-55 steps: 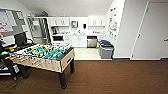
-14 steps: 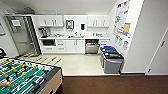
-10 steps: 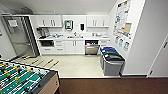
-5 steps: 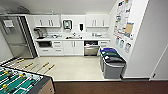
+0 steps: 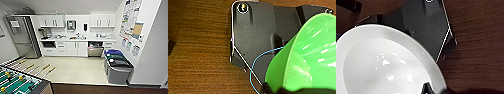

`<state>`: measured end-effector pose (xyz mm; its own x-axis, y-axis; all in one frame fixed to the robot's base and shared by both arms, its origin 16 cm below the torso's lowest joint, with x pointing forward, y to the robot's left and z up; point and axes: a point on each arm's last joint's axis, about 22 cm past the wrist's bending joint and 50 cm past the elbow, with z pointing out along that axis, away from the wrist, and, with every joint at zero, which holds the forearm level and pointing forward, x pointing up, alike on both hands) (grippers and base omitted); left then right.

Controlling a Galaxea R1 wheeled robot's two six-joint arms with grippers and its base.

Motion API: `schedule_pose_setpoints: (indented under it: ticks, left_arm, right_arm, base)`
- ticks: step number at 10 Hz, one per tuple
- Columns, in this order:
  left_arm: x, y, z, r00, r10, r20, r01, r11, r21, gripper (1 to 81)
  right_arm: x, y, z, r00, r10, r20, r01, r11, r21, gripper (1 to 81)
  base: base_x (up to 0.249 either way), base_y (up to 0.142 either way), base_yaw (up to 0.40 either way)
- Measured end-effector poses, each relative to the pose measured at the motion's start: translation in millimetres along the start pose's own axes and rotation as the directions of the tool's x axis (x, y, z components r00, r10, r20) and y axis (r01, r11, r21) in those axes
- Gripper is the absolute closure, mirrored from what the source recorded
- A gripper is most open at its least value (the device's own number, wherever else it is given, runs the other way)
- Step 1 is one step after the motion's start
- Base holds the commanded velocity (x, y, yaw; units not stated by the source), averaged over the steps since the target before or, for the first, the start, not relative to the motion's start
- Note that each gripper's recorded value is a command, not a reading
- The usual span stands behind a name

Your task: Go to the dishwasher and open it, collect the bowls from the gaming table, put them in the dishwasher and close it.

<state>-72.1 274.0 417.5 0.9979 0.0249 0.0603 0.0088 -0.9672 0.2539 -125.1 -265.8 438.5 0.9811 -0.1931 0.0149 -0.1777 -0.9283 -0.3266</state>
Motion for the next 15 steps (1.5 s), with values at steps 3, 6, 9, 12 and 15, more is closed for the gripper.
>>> schedule_pose_setpoints:
  ticks: [3, 6, 9, 12, 15]
  left_arm:
    - [-17.4, -0.8, -2.3, 0.9994, -0.033, 0.004, 0.033, 0.9994, 0.005, 81.1]
    - [-10.4, 2.1, -0.9, 0.9994, -0.032, -0.008, 0.032, 0.9995, 0.000, 81.1]
    - [-14.1, -0.2, -2.0, 0.9995, -0.033, -0.003, 0.033, 0.9995, 0.003, 81.1]
    - [-14.1, 0.2, -1.9, 0.9994, -0.033, -0.003, 0.033, 0.9994, 0.002, 81.1]
    - [-14.3, -0.1, -2.0, 0.9994, -0.034, -0.003, 0.034, 0.9994, 0.003, 81.1]
  right_arm:
    - [21.0, -0.6, 1.7, 0.9993, -0.035, -0.008, 0.035, 0.9994, 0.003, 81.1]
    - [9.9, 6.5, -1.8, 0.9994, -0.034, 0.009, 0.034, 0.9994, -0.006, 81.1]
    - [10.8, 2.3, -0.3, 0.9994, -0.034, 0.006, 0.034, 0.9994, 0.000, 81.1]
    - [10.2, 2.7, -0.5, 0.9994, -0.034, 0.008, 0.034, 0.9994, -0.001, 81.1]
    - [10.4, 2.3, -0.3, 0.9993, -0.035, 0.008, 0.035, 0.9994, 0.000, 81.1]
  base:
    - [0.214, -0.060, 0.000]
    - [0.214, 0.000, 0.000]
    - [0.214, 0.000, 0.000]
    - [0.214, 0.000, 0.000]
    - [0.214, 0.000, 0.000]
